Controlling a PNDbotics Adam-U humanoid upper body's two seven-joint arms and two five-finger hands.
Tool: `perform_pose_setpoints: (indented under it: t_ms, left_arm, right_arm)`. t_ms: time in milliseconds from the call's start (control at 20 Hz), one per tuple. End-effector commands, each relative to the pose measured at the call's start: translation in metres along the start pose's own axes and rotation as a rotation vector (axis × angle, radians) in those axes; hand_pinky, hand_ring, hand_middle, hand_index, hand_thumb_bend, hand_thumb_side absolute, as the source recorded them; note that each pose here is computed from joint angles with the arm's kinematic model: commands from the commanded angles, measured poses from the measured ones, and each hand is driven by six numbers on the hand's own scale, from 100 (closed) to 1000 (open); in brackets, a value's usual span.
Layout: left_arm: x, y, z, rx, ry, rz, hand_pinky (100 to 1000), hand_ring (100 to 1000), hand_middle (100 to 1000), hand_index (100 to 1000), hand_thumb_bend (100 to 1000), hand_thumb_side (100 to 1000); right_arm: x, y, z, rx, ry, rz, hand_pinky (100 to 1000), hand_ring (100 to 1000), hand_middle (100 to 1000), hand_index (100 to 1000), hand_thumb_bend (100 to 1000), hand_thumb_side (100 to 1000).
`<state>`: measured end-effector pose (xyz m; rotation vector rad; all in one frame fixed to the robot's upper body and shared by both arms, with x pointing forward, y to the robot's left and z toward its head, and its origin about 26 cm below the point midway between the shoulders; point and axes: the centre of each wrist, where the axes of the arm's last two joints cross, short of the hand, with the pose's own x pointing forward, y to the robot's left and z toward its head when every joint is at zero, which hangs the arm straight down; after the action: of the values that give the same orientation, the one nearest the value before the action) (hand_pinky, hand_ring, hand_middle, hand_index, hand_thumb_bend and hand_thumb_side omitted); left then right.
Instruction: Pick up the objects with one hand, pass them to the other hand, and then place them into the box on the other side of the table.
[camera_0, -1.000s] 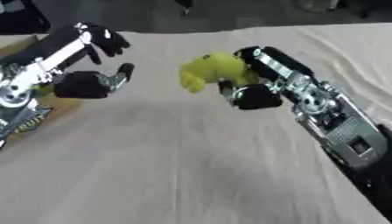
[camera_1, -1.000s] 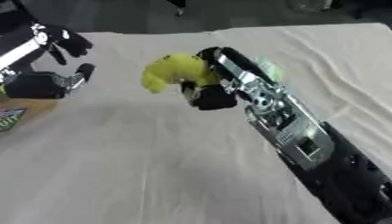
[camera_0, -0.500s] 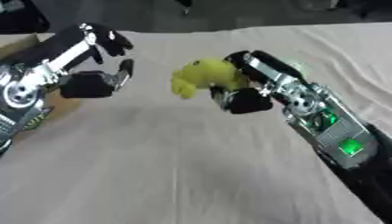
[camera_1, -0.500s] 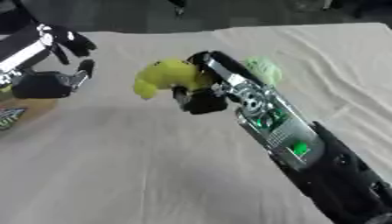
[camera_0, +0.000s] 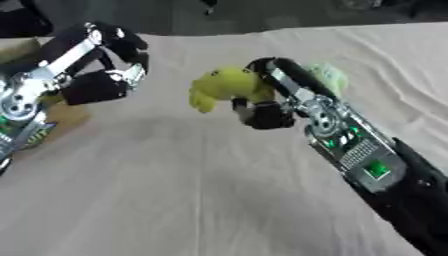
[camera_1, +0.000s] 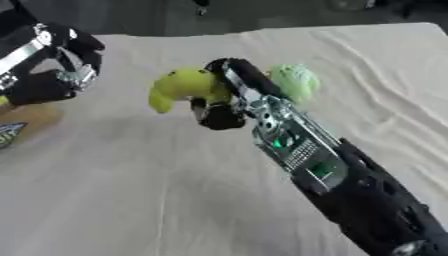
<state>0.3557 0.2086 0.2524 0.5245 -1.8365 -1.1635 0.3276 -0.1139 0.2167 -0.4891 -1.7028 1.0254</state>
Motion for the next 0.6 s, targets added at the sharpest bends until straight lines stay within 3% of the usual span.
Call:
perform_pose_setpoints:
  t_ms: [50,100,350,600]
  left_arm:
    - [0.0029,0.0133,0.0002,0.036,0.011,0.050,537,662,603,768,142,777]
    - [0.0025,0.0138,-0.0001,0.036,0.020,0.072,535,661,602,767,155,817]
    - [0.0055,0.0136,-0.0032,0.017,0.035,0.140,526,656,596,763,114,851]
    - [0.0108,0.0184,-0.0052,0.075,0.033,0.181,514,650,588,759,133,878]
  right_arm:
    - [0.0034,-0.0029,-0.0012,-0.033,-0.016,0.025,724,502,417,517,100,100]
    - [0.0033,-0.0021,-0.0016,-0.035,-0.017,0.030,724,502,417,517,100,100]
    - [0.0041,0.0014,-0.0033,-0.031,-0.021,0.042,724,502,417,517,100,100]
    - [0.0030,0.0041,-0.0049,-0.022,-0.018,0.044,723,501,416,516,100,100]
